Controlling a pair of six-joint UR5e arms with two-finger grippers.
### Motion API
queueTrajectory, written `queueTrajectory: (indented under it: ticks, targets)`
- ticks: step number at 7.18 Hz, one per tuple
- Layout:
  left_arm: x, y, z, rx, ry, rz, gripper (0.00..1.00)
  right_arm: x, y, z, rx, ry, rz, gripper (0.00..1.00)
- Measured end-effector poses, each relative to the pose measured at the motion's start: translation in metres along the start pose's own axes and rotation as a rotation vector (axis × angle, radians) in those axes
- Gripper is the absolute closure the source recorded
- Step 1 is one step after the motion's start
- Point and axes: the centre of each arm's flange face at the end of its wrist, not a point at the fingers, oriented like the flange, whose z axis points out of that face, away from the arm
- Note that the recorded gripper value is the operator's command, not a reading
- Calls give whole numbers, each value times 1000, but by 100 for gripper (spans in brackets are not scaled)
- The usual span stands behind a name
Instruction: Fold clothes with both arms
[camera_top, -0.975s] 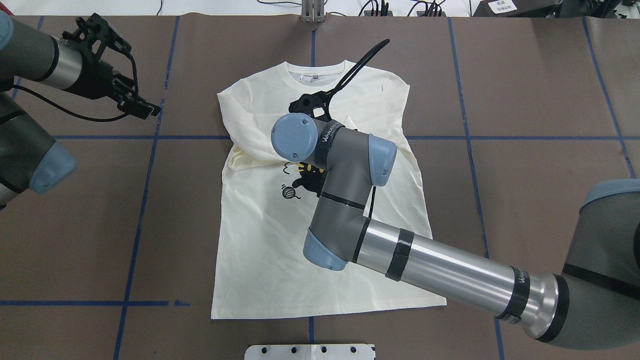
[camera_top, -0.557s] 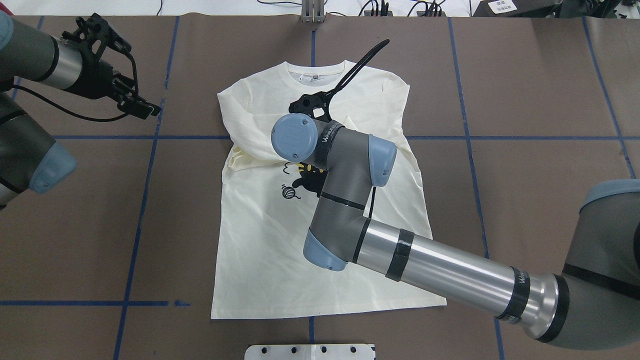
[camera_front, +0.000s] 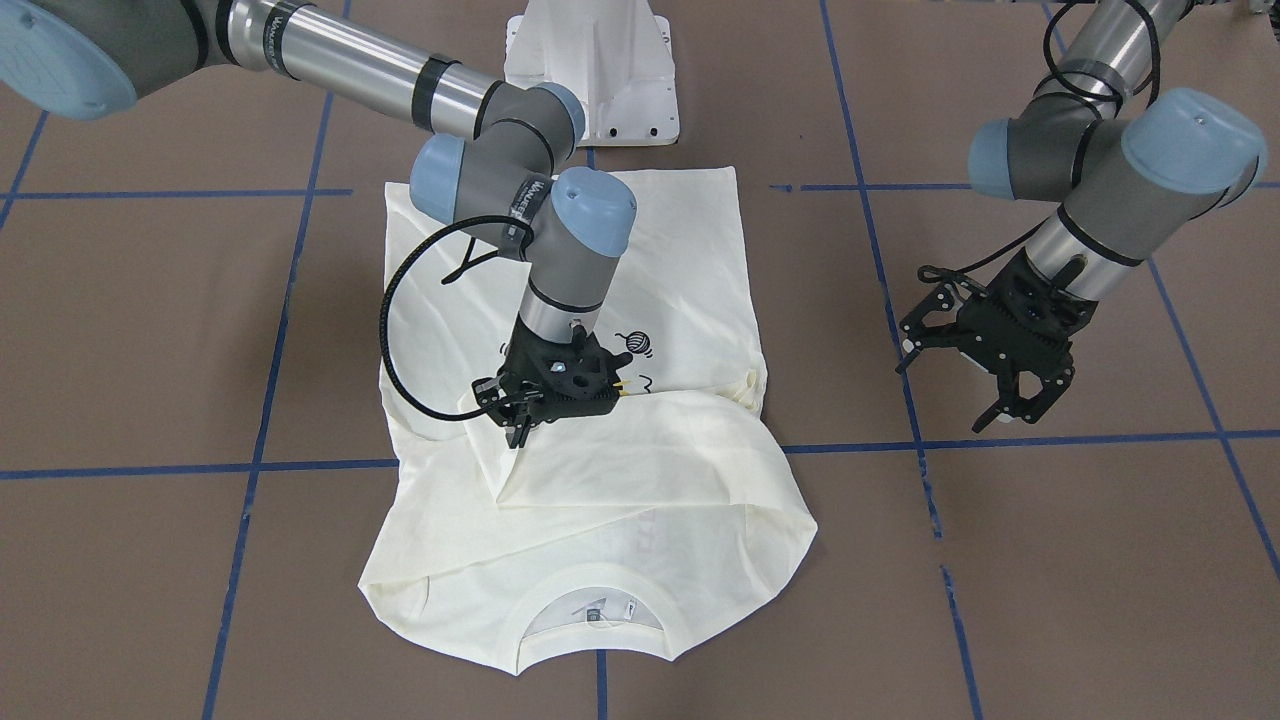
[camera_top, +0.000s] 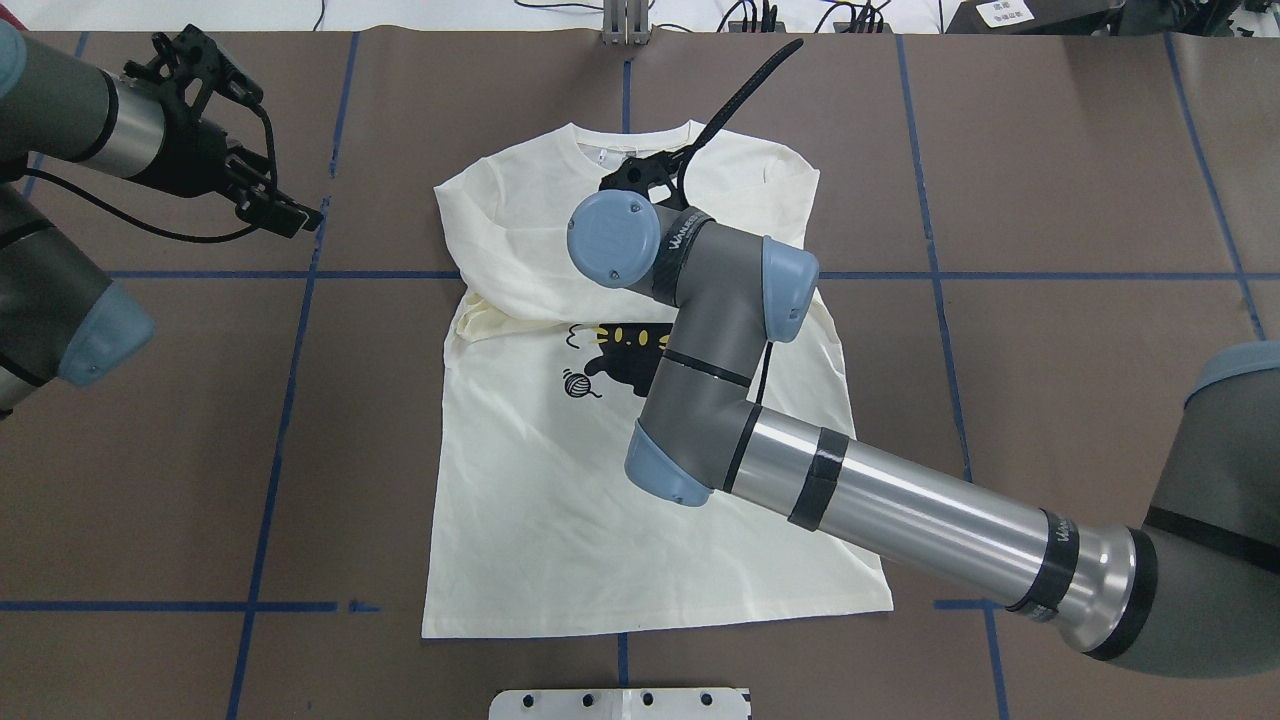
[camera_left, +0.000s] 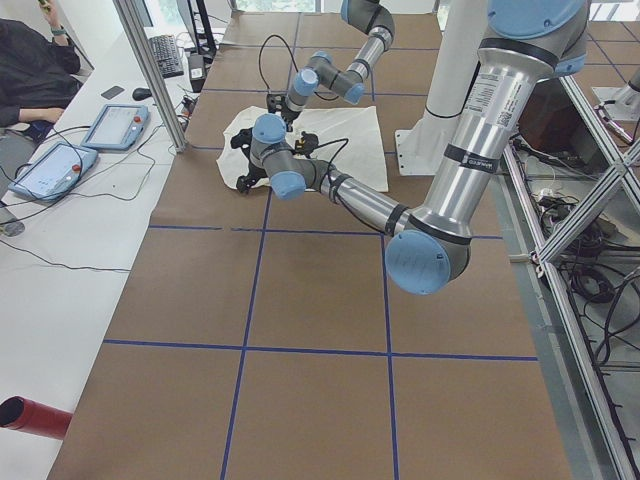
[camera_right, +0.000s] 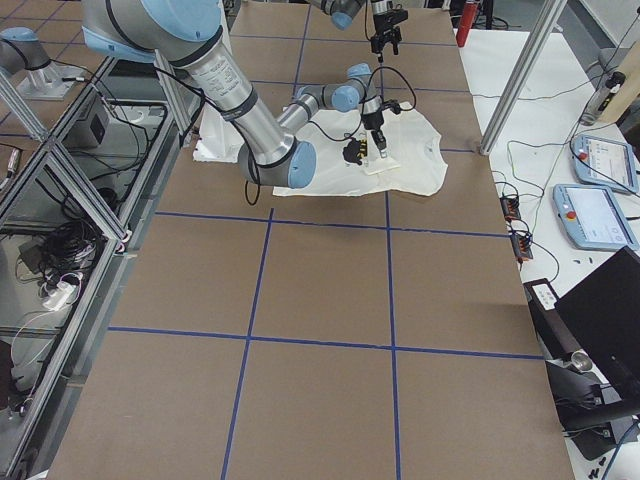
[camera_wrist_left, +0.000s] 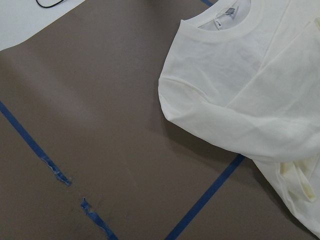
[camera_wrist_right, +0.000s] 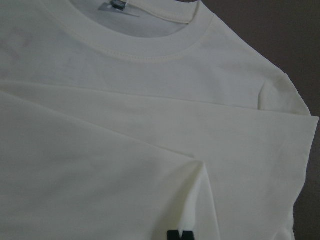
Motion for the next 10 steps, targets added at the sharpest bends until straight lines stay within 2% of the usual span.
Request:
queueTrajectory:
  ticks: [4, 5, 6, 7, 8, 9, 10]
  targets:
    - [2, 1, 1, 9, 3, -30, 0, 71, -11, 39, -9, 65, -114, 100]
    - [1, 2, 2, 13, 3, -35, 0, 75, -9, 43, -12, 72, -122, 31]
    - [0, 2, 3, 14, 3, -37, 0, 77, -7, 46, -11, 78, -124, 0]
    - [0, 2, 3, 15, 2, -37, 0, 78, -6, 50, 18, 63, -116, 0]
    - [0, 2, 3, 16, 2, -41, 0, 81, -10, 51, 74, -3, -87, 0]
    - [1, 1, 2, 18, 1, -66, 0, 91, -18, 45, 99, -113, -33, 0]
    - [4, -2, 0, 26, 1, -146, 0, 105, -25, 30, 88, -231, 29, 0]
